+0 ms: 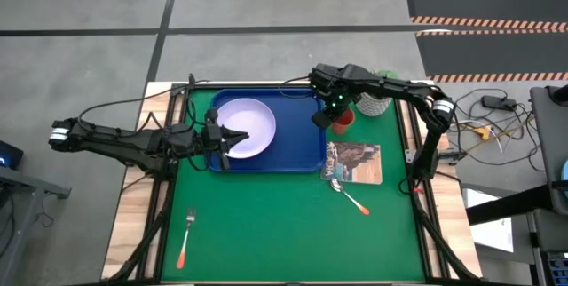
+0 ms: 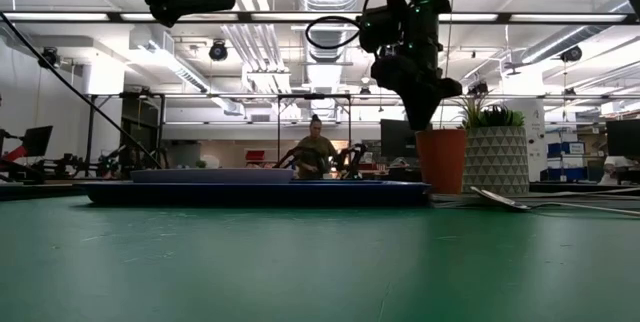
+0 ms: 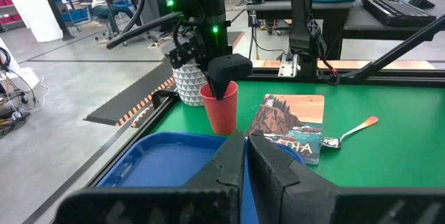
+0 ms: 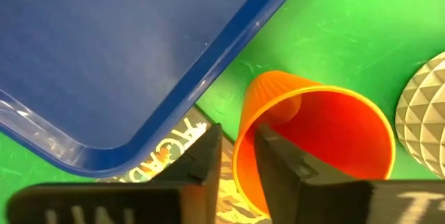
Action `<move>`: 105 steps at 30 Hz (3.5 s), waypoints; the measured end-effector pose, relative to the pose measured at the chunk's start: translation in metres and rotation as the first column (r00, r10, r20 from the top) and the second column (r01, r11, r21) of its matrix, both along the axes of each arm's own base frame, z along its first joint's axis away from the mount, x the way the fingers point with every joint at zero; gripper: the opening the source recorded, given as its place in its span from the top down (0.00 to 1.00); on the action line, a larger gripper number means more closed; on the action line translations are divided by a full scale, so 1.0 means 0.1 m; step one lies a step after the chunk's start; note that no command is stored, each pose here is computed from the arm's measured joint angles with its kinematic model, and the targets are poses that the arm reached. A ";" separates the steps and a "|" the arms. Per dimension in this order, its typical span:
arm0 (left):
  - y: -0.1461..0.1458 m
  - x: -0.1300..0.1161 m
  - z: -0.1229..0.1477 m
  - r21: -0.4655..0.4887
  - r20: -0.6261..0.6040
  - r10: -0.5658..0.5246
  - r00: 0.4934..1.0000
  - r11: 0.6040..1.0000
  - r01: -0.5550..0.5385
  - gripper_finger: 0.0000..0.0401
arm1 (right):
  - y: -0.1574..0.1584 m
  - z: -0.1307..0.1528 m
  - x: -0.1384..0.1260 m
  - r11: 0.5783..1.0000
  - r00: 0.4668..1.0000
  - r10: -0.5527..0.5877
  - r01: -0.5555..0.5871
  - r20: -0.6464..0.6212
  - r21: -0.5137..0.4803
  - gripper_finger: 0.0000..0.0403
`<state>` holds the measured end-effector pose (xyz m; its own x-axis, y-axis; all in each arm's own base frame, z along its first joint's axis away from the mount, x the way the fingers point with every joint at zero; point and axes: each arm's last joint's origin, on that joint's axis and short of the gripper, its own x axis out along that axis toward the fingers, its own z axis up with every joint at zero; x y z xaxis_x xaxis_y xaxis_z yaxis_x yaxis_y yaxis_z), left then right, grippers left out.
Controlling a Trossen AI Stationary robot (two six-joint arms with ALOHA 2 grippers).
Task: Pick and place plate/cup/fork/spoon on tray
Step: Put the orange cup on the top right of the blue serving tray
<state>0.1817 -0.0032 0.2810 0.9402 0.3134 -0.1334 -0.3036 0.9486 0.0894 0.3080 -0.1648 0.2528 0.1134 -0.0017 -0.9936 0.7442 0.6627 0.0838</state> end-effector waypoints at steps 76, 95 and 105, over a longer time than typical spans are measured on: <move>0.00 0.00 0.00 0.000 -0.001 0.000 1.000 1.000 0.000 1.00 | 0.01 -0.37 -0.04 1.000 1.000 -0.006 0.005 -0.014 -0.023 0.98; 0.00 0.00 0.00 0.000 -0.001 0.000 1.000 1.000 0.000 1.00 | -0.01 -0.08 0.00 0.999 1.000 0.008 -0.008 0.011 -0.037 0.98; 0.00 0.00 0.00 0.000 0.000 0.000 1.000 1.000 0.000 1.00 | -0.03 0.11 0.03 0.998 0.999 0.029 -0.028 0.034 -0.056 0.98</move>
